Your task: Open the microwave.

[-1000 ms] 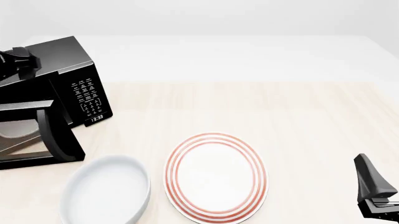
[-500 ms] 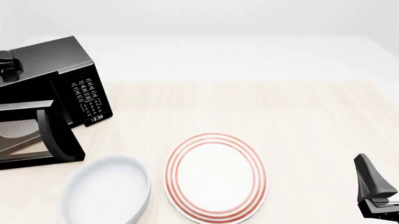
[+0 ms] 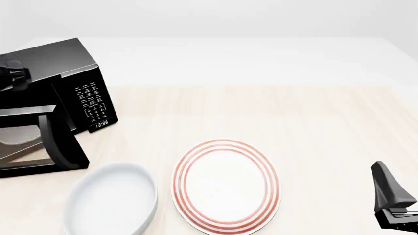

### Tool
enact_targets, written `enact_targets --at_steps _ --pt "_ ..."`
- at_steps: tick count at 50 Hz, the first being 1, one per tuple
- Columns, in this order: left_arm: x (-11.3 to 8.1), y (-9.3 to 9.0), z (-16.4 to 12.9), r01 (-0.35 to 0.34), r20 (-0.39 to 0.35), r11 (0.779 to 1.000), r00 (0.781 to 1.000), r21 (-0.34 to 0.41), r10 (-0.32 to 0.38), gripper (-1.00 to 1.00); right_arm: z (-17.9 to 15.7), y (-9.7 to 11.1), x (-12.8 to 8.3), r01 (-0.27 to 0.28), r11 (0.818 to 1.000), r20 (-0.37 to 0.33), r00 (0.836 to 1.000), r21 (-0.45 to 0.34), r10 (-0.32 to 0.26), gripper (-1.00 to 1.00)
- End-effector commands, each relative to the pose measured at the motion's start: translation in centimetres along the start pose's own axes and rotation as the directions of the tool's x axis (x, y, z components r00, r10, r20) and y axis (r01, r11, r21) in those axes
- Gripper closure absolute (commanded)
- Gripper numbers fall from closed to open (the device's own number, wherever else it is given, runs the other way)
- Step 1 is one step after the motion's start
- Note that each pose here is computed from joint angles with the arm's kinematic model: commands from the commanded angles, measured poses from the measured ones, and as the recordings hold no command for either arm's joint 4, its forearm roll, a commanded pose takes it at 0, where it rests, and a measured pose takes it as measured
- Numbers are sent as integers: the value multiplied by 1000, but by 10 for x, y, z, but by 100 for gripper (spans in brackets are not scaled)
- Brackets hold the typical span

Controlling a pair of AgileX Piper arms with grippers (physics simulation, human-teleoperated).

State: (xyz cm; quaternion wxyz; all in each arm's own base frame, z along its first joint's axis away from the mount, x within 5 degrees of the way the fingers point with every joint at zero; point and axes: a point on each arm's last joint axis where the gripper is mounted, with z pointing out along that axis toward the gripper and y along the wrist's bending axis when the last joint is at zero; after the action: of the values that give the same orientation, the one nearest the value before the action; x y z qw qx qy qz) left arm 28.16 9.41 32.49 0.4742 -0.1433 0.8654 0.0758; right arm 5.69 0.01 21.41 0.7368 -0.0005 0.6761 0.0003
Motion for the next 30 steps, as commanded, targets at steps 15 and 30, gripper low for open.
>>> enact_targets --at_steps 15,30 --pt "15 6 23 3 -68 1000 998 -17 -4 -100 0 0 0 0 1000 0 1000 0 0 -100" --pt "20 5 30 10 -88 1000 996 -14 -11 -100 0 0 0 0 1000 0 1000 0 0 -100"
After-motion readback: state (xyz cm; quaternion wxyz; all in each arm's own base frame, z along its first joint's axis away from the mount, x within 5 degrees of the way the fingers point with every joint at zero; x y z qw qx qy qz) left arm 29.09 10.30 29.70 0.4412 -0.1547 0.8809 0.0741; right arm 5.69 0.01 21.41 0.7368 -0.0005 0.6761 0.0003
